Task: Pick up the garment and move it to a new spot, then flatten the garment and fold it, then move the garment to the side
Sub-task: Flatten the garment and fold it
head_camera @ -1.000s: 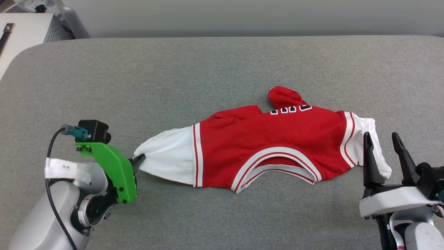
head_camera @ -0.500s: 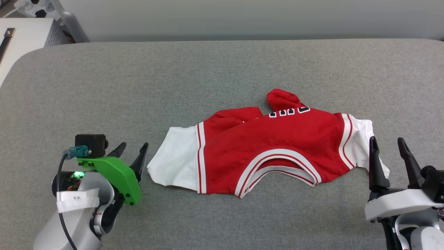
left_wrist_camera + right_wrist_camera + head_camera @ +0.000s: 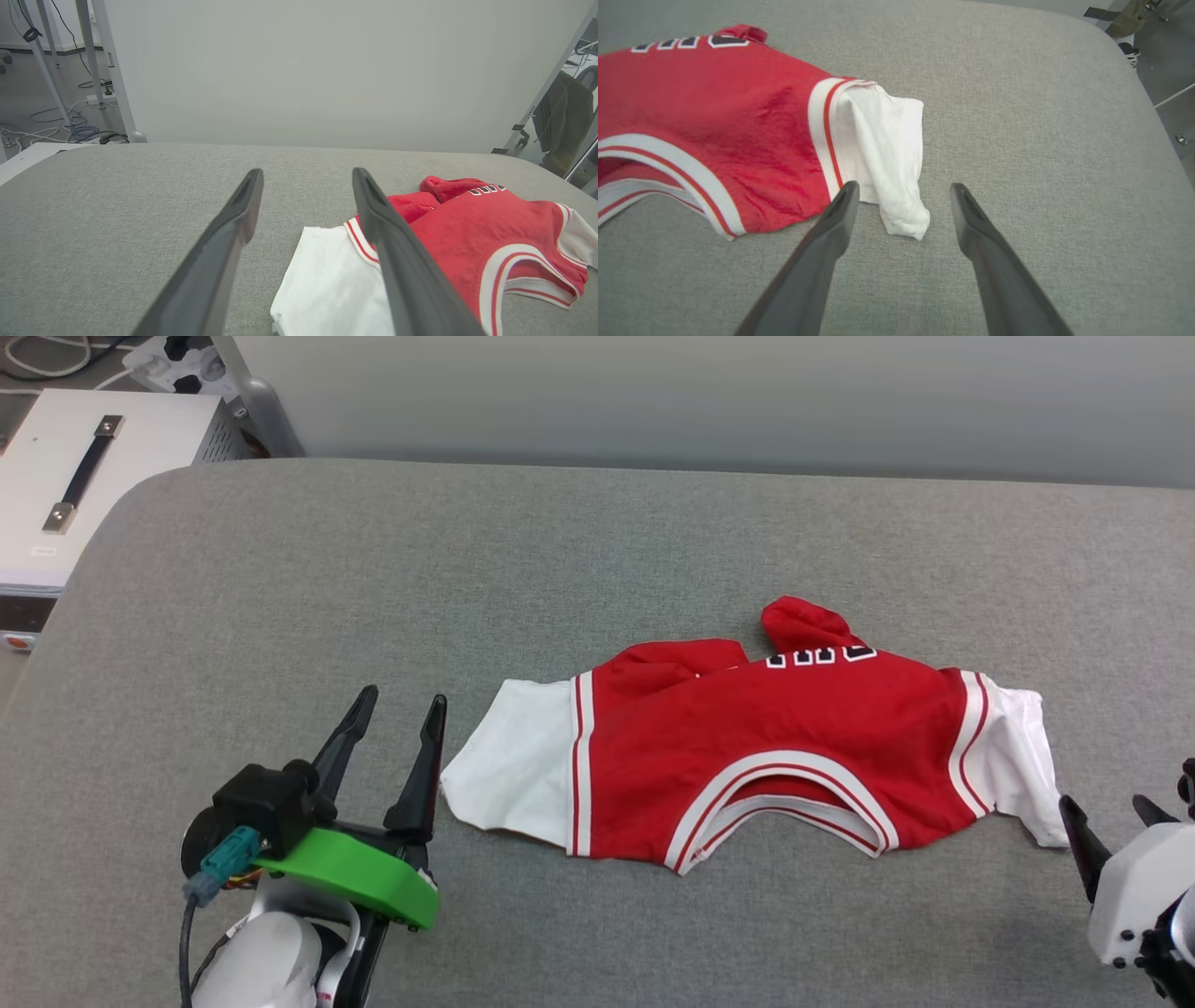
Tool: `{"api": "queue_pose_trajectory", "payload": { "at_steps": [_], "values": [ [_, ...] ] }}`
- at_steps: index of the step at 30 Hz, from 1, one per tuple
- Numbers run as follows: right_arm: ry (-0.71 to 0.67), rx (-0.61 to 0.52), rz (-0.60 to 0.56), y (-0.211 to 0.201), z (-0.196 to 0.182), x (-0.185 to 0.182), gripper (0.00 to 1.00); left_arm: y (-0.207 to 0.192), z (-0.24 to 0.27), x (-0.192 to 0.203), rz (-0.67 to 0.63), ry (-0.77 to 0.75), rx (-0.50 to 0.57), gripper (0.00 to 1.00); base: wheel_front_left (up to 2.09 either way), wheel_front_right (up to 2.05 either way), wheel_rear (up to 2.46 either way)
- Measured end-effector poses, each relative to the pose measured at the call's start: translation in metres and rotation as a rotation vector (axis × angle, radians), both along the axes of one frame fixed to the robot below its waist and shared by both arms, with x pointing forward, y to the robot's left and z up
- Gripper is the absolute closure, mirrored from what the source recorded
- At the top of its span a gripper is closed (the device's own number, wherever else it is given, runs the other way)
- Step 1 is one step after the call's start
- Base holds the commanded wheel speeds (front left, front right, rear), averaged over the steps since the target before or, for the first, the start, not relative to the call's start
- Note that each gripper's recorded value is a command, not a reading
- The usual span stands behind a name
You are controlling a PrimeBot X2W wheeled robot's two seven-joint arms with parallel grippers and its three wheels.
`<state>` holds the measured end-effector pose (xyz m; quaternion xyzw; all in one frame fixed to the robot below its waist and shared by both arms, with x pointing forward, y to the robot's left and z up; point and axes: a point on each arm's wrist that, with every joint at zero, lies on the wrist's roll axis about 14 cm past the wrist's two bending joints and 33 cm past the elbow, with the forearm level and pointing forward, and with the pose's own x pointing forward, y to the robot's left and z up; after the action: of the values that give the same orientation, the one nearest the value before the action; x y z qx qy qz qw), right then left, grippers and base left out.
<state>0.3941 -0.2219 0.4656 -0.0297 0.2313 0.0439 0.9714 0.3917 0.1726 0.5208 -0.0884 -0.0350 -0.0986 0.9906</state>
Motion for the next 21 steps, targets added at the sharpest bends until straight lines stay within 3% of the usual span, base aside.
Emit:
{"api": "queue_pose_trajectory", "payload": {
  "at_steps": [3, 7, 21],
  "values": [
    [0.168, -0.016, -0.009, -0.008, -0.019, -0.002, 0.0, 0.003, -0.004, -0.002, 0.009, 0.005, 0.01, 0.0, 0.0, 0.0, 0.0],
    [0.296, -0.016, -0.023, -0.015, -0.031, 0.001, 0.0, 0.008, -0.007, -0.002, 0.024, 0.011, 0.012, 0.0, 0.0, 0.0, 0.0],
    [0.482, -0.017, -0.031, -0.012, -0.071, 0.018, 0.0, 0.024, -0.022, 0.006, 0.077, 0.041, 0.018, 0.0, 0.0, 0.0, 0.0]
  ]
}}
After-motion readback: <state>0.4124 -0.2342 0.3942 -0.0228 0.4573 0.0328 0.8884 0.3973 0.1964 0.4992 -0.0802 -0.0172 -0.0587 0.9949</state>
